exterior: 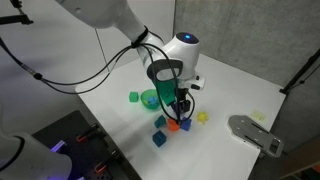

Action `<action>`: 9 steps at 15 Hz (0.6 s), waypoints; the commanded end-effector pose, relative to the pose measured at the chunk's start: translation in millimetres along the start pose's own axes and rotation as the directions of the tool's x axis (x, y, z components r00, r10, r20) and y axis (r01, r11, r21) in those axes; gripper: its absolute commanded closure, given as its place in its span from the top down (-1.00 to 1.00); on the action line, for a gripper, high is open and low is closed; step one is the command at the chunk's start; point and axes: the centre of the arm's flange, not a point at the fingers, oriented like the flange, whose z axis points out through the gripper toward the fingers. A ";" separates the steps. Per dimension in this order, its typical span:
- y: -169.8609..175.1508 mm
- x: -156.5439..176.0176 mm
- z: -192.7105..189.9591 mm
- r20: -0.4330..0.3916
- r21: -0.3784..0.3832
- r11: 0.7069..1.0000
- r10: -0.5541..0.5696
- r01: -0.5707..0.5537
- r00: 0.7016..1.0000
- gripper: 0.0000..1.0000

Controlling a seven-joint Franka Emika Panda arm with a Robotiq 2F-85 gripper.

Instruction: Pick up the orange toy on the worktop and put it in the green bowl

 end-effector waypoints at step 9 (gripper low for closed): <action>0.0 35.9 92.0 0.095 -0.002 0.999 0.037 -0.037 0.995 1.00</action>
